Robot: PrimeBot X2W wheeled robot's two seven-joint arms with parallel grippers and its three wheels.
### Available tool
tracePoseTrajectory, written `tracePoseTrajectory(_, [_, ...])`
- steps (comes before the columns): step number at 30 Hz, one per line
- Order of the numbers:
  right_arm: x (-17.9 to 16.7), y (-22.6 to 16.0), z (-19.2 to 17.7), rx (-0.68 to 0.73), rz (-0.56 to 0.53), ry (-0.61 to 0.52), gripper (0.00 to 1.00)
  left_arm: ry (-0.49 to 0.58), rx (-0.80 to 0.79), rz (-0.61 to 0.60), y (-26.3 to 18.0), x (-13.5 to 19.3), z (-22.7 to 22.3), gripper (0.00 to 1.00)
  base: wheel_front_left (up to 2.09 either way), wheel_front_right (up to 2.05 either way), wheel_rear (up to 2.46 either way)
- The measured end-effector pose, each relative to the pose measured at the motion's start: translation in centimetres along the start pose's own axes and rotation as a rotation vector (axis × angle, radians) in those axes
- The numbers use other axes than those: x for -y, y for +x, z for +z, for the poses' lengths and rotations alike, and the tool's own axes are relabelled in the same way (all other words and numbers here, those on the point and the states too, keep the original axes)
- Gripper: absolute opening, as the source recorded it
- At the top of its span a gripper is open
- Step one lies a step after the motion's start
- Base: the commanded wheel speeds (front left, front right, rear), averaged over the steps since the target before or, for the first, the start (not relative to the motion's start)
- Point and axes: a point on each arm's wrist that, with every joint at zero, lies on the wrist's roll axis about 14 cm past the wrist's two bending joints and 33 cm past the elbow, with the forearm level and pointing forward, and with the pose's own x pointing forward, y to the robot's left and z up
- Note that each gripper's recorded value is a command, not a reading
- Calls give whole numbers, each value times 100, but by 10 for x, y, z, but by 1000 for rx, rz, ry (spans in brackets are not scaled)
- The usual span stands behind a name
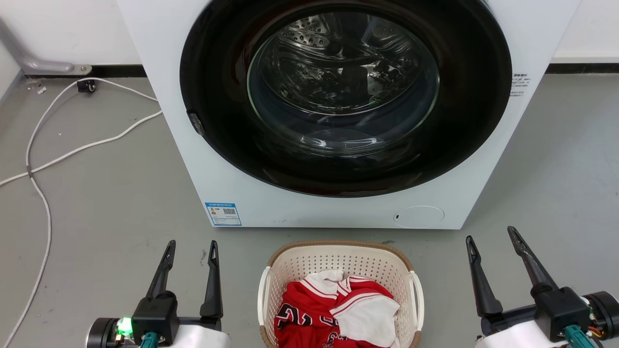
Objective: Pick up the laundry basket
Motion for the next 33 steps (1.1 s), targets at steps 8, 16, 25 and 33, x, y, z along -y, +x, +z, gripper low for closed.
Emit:
tracePoseTrajectory(8, [0, 0, -1, -4, -1, 1, 100, 13, -7, 4, -1, -1, -2, 100, 0, 0, 0])
tracePoseTrajectory(16, [0, 0, -2, -7, 1, 3, 100, 16, -7, 5, -1, -1, -2, 100, 0, 0, 0])
tracePoseTrajectory(25, [-1, 1, -7, -20, 1, 12, 100, 13, -19, 11, 2, -3, -7, 100, 0, 0, 0])
tracePoseTrajectory(33, [-9, 28, -24, -56, 39, 4, 100, 20, -27, -30, 34, 0, -16, 100, 0, 0, 0])
